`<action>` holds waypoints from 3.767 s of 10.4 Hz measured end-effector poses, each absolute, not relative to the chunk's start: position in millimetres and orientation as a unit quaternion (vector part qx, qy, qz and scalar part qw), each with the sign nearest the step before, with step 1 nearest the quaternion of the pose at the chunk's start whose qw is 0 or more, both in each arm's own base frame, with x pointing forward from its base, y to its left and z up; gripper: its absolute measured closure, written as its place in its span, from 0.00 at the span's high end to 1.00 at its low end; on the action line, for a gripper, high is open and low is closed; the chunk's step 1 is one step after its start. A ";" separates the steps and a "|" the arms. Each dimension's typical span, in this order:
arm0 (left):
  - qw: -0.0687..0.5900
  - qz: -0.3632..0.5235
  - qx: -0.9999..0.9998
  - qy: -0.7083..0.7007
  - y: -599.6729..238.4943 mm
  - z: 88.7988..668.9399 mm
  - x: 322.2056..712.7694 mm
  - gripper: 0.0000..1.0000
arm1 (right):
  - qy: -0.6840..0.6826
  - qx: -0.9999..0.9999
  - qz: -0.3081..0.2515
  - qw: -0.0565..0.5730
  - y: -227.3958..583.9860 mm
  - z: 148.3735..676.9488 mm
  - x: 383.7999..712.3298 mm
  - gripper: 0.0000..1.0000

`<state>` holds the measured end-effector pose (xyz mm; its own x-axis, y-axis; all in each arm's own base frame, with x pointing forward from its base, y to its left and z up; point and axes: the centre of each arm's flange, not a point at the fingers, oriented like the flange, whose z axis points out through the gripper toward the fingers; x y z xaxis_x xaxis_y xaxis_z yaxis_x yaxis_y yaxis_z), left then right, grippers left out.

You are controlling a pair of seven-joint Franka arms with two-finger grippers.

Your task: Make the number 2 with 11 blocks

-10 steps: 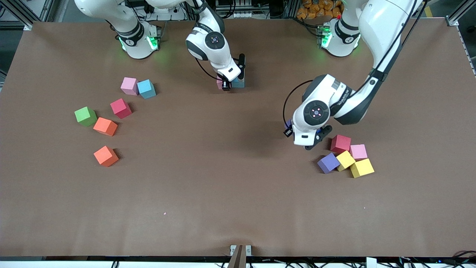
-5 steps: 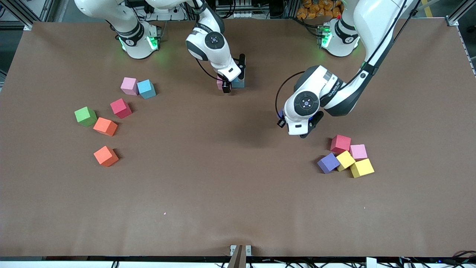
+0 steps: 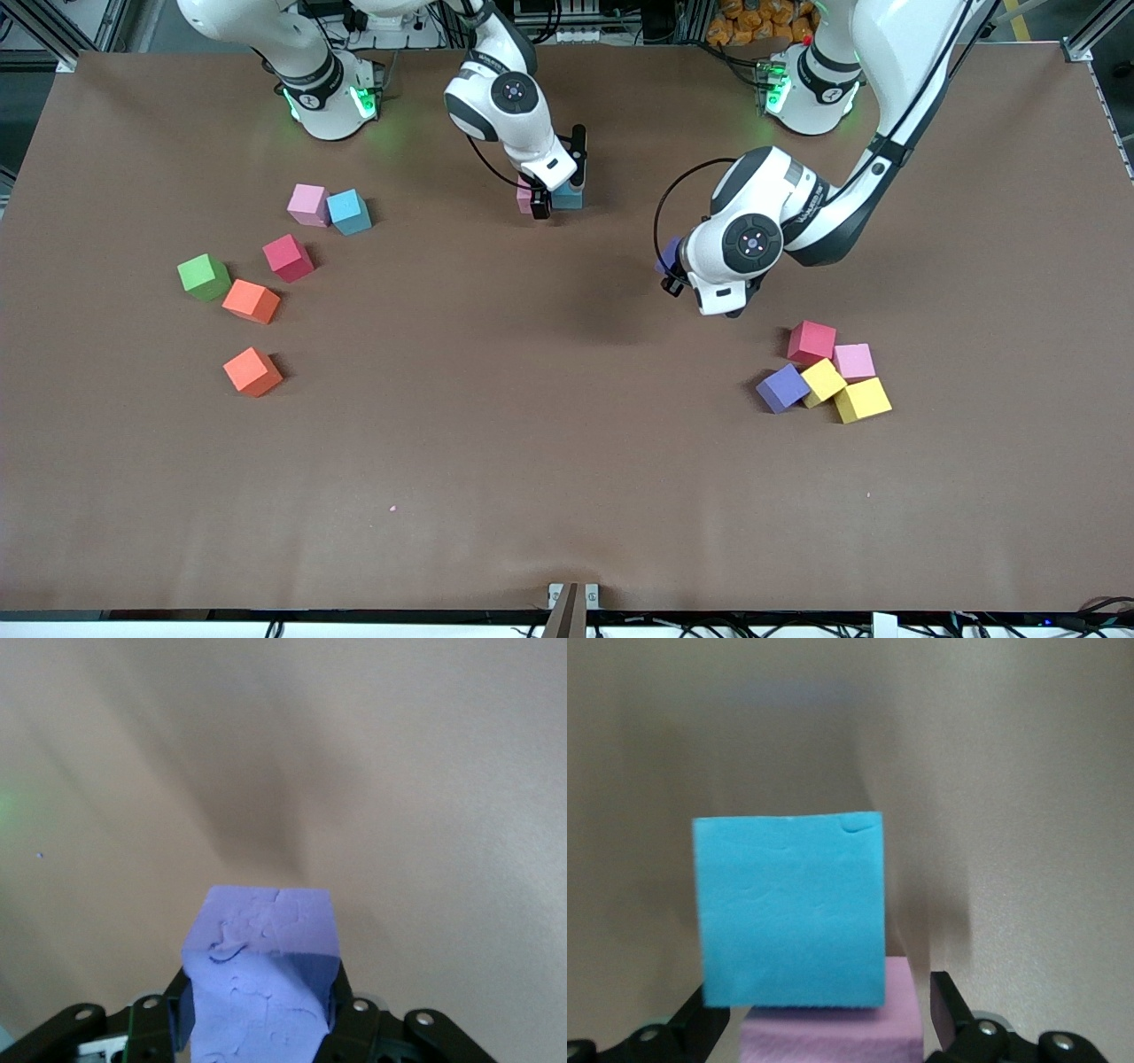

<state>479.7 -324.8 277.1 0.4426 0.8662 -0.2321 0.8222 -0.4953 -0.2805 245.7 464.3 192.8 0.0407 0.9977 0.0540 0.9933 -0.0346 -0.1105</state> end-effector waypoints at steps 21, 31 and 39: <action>0.002 0.133 -0.730 -0.670 -427.8 231.5 291.0 0.58 | -0.447 -0.893 -0.047 -0.006 93.0 366.0 510.4 1.00; 0.015 0.135 -0.700 -0.701 -436.9 220.0 259.2 0.57 | -0.414 -0.910 -0.020 -0.007 -37.7 227.7 626.2 1.00; 0.017 0.138 -0.696 -0.704 -438.1 211.5 252.3 0.57 | -0.370 -0.927 0.035 0.045 -62.5 203.3 609.8 1.00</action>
<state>252.3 -438.1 211.5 -0.0307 0.9851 -0.1690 0.9760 -0.0069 -0.2176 609.8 -62.5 203.3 0.7232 0.6899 -0.0325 0.6836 -0.7216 -0.1094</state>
